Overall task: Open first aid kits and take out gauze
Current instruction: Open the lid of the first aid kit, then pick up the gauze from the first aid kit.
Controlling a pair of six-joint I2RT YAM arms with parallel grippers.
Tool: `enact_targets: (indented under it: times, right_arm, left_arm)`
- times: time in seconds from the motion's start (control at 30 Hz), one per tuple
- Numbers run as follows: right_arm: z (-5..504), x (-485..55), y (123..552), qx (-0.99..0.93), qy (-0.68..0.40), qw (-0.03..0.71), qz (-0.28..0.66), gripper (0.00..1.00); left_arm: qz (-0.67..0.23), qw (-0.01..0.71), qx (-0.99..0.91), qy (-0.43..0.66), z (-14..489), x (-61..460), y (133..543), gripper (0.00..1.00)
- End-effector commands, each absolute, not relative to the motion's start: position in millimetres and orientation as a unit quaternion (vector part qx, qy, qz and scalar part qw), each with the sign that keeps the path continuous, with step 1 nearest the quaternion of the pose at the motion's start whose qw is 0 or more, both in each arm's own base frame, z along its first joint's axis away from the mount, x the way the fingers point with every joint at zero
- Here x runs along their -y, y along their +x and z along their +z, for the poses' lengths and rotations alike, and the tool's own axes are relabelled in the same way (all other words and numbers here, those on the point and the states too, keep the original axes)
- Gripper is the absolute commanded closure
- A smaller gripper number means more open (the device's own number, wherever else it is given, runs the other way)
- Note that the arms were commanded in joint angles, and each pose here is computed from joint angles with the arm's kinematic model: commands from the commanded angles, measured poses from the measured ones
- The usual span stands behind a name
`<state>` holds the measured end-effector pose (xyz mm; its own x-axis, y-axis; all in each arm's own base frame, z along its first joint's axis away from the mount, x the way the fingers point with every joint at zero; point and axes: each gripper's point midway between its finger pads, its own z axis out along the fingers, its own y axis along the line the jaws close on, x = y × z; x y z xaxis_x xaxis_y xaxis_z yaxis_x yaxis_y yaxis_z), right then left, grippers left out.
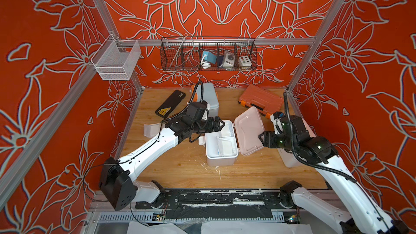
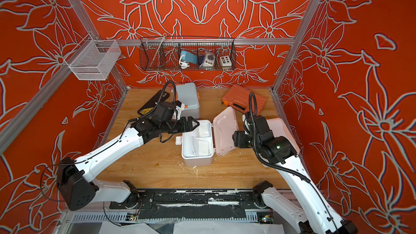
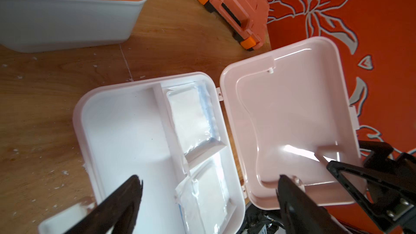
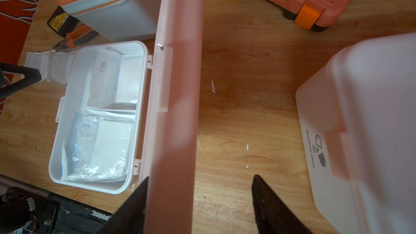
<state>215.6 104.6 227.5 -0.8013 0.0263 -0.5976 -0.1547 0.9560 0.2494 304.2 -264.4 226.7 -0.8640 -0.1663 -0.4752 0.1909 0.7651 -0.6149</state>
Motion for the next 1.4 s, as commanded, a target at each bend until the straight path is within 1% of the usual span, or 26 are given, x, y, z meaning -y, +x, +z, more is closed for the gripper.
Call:
enact_targets:
  times: [0.0,0.1,0.13,0.23,0.33,0.43,0.73,0.83,0.93,1.07,1.33,1.37]
  right_arm:
    - [234,-111,216,-0.93,-0.028,0.321,0.178,0.31]
    - [237,-119,216,-0.925,-0.035,0.321,0.201,0.3]
    - [236,-118,217,-0.926,-0.034,0.319,0.198,0.28]
    - [230,-108,217,-0.933,-0.025,0.316,0.172,0.18]
    - [232,-103,219,-0.933,-0.024,0.322,0.16,0.14]
    - [229,-105,220,-0.935,-0.027,0.314,0.162,0.13]
    - [227,-114,223,-0.933,-0.033,0.309,0.182,0.14]
    - [227,-117,223,-0.932,-0.037,0.305,0.191,0.14]
    - [225,-122,223,-0.932,-0.042,0.299,0.2,0.15]
    - [223,-126,222,-0.931,-0.047,0.295,0.21,0.15]
    - [220,-133,222,-0.93,-0.056,0.284,0.226,0.15]
    - [220,-134,222,-0.93,-0.058,0.283,0.228,0.15]
  left_arm:
    - [-0.32,0.252,-0.913,0.021,214,264,307,0.11]
    - [-0.314,0.247,-0.916,0.025,208,268,312,0.14]
    - [-0.309,0.246,-0.918,0.026,206,268,314,0.15]
    - [-0.291,0.241,-0.925,0.029,198,268,320,0.21]
    - [-0.282,0.237,-0.929,0.032,193,270,324,0.25]
    - [-0.275,0.235,-0.932,0.034,188,271,327,0.28]
    - [-0.236,0.227,-0.944,0.044,170,276,334,0.31]
    - [-0.222,0.228,-0.947,0.046,168,277,336,0.35]
    - [-0.205,0.227,-0.951,0.049,164,278,339,0.42]
    - [-0.197,0.223,-0.953,0.055,161,282,340,0.55]
    - [-0.202,0.224,-0.952,0.055,166,284,336,0.9]
    - [-0.203,0.226,-0.951,0.054,169,283,336,0.93]
